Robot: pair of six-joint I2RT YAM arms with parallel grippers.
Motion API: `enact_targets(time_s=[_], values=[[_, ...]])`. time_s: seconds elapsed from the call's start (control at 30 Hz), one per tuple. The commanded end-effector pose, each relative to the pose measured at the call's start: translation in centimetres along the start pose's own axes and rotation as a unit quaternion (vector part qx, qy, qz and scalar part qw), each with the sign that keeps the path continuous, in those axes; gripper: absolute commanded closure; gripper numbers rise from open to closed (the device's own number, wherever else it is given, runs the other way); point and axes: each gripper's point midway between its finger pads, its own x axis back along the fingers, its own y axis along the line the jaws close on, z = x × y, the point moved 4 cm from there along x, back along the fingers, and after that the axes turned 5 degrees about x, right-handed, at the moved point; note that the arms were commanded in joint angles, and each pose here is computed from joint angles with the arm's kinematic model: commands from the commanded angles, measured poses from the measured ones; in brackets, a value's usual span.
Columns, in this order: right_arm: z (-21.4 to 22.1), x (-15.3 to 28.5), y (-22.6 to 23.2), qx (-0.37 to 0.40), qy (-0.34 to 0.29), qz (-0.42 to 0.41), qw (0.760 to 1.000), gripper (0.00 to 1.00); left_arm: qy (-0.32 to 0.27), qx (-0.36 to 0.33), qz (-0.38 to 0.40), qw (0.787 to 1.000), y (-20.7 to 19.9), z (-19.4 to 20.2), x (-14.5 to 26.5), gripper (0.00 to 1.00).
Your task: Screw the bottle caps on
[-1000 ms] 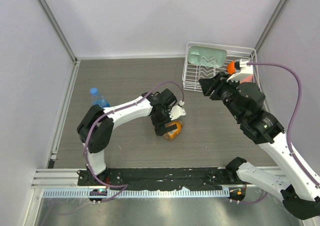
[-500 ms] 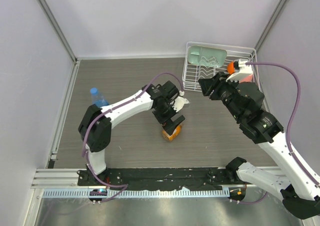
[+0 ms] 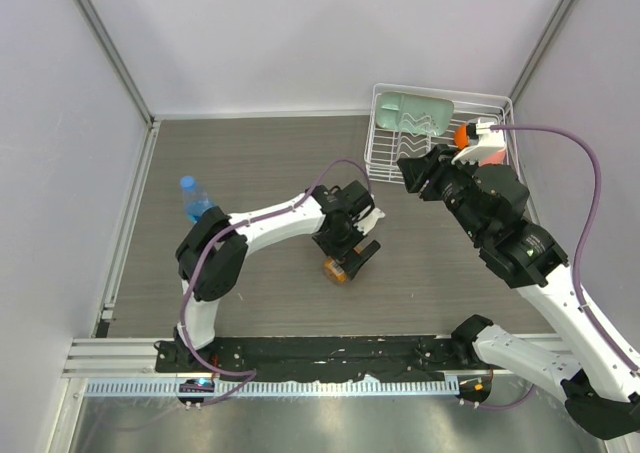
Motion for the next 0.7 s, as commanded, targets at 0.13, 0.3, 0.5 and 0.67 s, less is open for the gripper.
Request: enact_targets(time_s=[0.13, 0.3, 0.5, 0.67], values=[[-2.0, 0.6, 0.3, 0.001, -0.027, -0.004, 1.0, 0.8, -0.023, -0.015, -0.083, 0.996, 2.4, 0.5, -2.2, 0.0], [-2.0, 0.5, 0.5, 0.001, -0.025, -0.006, 1.0, 0.8, -0.029, -0.011, -0.09, 0.995, 2.7, 0.3, -2.8, 0.02], [-2.1, 0.3, 0.8, -0.003, -0.024, -0.013, 1.0, 0.82, -0.042, -0.01, -0.105, 0.994, 3.0, -0.3, -2.9, 0.04], [-2.0, 0.3, 1.0, -0.006, -0.021, -0.02, 1.0, 0.82, -0.057, -0.033, -0.105, 0.992, 3.1, -1.0, -3.0, 0.0]])
